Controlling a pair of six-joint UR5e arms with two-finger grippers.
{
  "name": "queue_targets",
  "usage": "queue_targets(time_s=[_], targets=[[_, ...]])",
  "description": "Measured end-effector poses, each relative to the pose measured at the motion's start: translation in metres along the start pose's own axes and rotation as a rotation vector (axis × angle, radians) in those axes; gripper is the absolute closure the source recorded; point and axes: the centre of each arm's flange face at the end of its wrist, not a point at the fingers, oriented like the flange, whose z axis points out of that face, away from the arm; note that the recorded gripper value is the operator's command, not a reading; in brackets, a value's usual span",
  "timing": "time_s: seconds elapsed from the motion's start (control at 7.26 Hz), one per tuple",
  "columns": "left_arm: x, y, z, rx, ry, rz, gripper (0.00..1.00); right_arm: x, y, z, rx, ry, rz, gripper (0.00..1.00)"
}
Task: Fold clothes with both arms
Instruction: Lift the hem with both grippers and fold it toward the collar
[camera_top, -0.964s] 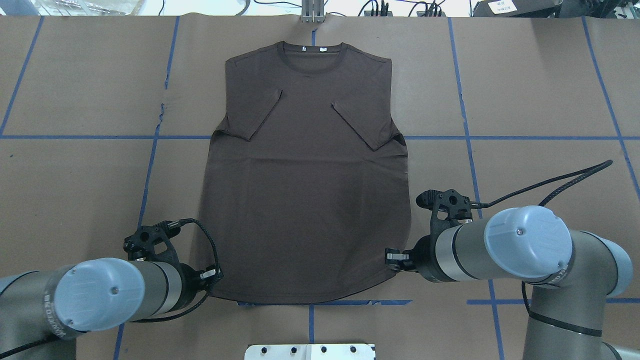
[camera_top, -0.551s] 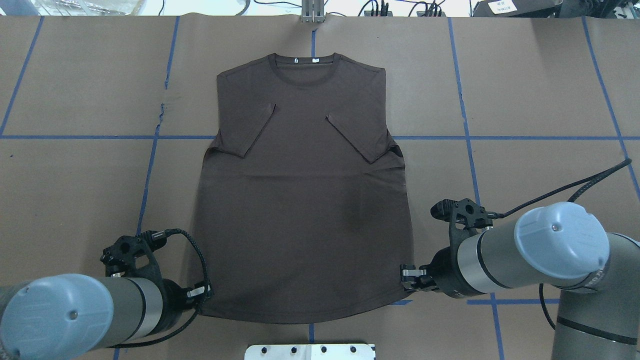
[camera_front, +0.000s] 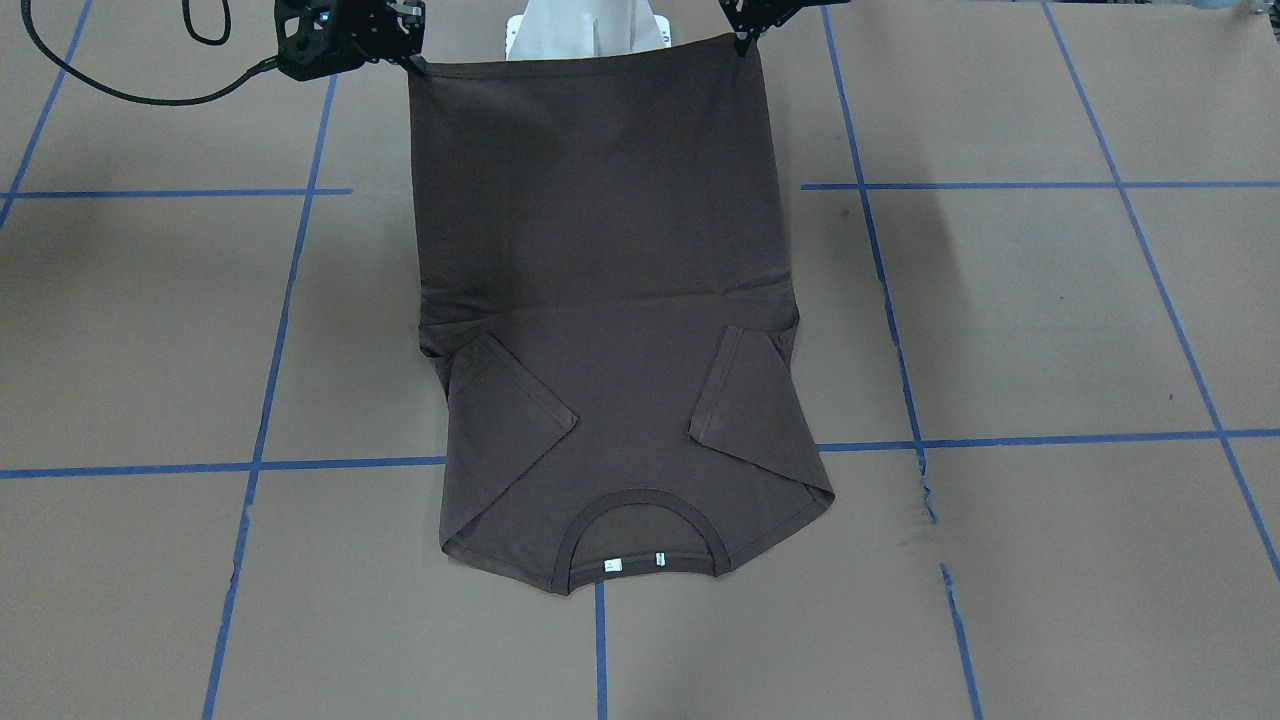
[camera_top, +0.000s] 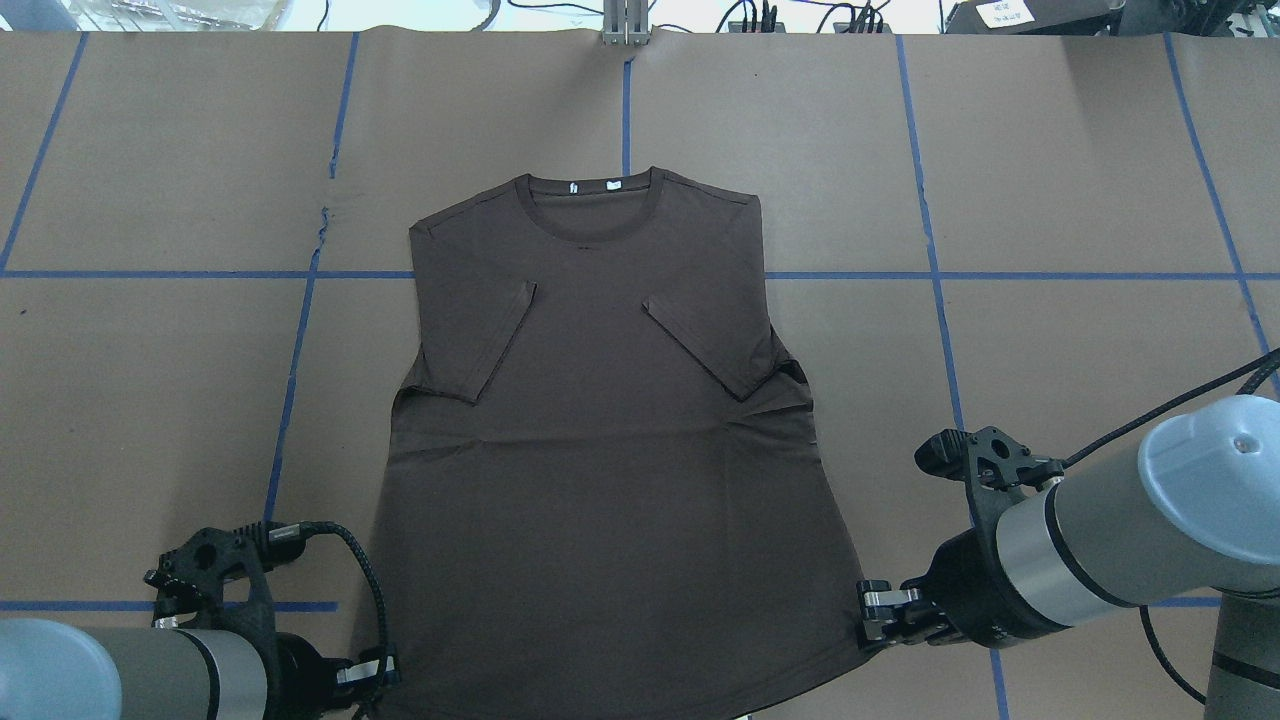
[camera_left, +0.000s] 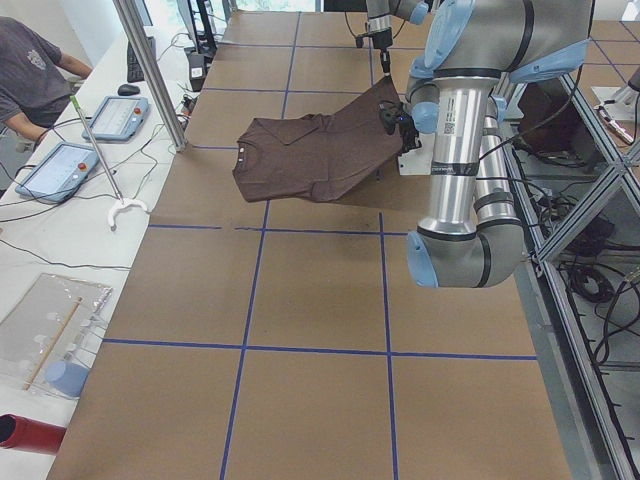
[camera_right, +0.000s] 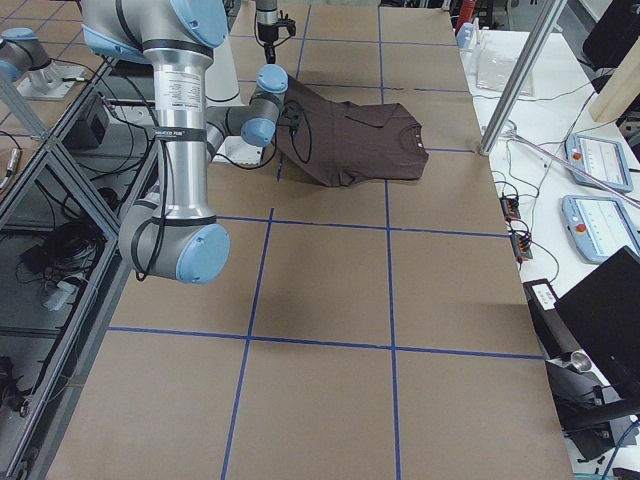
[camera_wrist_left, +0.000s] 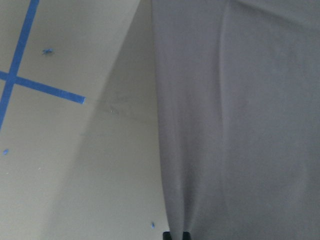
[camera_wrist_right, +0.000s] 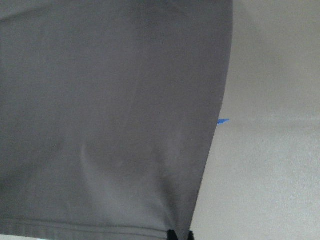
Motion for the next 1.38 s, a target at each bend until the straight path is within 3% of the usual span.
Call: queue_targets(time_s=[0.41, 0.83, 1.1, 1.38], targets=[[0.014, -0.072, -0.016, 0.133, 0.022, 0.061, 1.00, -0.015, -0.083, -0.016, 0.156, -0.018, -0.080, 1.00], [0.053, -0.210, 0.008, 0.266, -0.052, 0.065, 1.00, -0.019, -0.183, -0.031, 0.291, 0.017, -0.069, 1.00], [0.053, -0.290, 0.026, 0.334, -0.066, 0.050, 1.00, -0.021, -0.242, -0.034, 0.339, 0.051, -0.042, 1.00], [0.055, -0.346, 0.053, 0.377, -0.039, 0.035, 1.00, -0.035, -0.299, -0.030, 0.365, 0.078, 0.000, 1.00]])
